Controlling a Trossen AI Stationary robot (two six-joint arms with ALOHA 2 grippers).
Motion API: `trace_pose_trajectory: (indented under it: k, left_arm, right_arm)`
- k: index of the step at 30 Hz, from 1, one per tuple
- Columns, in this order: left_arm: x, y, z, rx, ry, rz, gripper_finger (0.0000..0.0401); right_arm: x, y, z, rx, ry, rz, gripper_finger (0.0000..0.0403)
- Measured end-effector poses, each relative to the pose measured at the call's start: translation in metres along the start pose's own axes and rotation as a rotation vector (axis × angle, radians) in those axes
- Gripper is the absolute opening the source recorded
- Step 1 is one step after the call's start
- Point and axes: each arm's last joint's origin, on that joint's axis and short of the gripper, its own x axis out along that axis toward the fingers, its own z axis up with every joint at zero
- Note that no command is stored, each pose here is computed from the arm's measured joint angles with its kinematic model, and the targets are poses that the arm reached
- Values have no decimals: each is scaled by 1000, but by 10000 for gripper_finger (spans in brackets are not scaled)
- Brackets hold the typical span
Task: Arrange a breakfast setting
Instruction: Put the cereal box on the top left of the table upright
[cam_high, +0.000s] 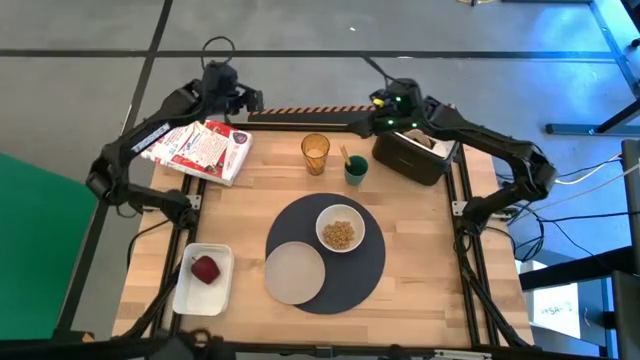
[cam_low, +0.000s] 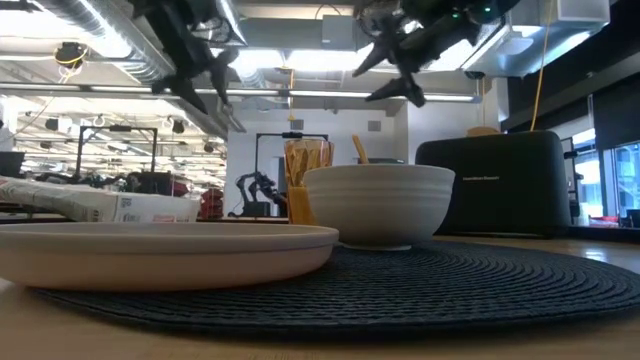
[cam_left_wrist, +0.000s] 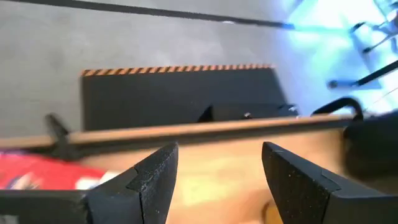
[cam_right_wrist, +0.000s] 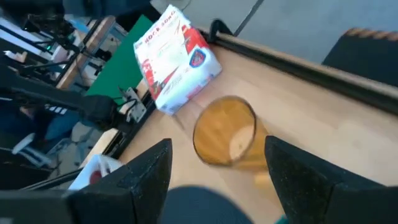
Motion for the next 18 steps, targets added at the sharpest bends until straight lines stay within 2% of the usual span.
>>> trace_pose_trajectory:
  k: [5, 10, 14, 18]
  left_arm:
    - [-27, -1, -22, 3, 15, 157, 227]
    - [-38, 0, -42, -76, 112, 253, 227]
    - [-32, 0, -61, -128, 129, 316, 227]
    - [-17, 10, -86, -225, 214, 356, 227]
  right_arm:
    - [15, 20, 6, -56, -35, 17, 246]
    - [24, 33, 10, -84, -81, -14, 246]
    - [26, 38, 10, -105, -90, -16, 246]
    - [27, 41, 8, -145, -72, -5, 246]
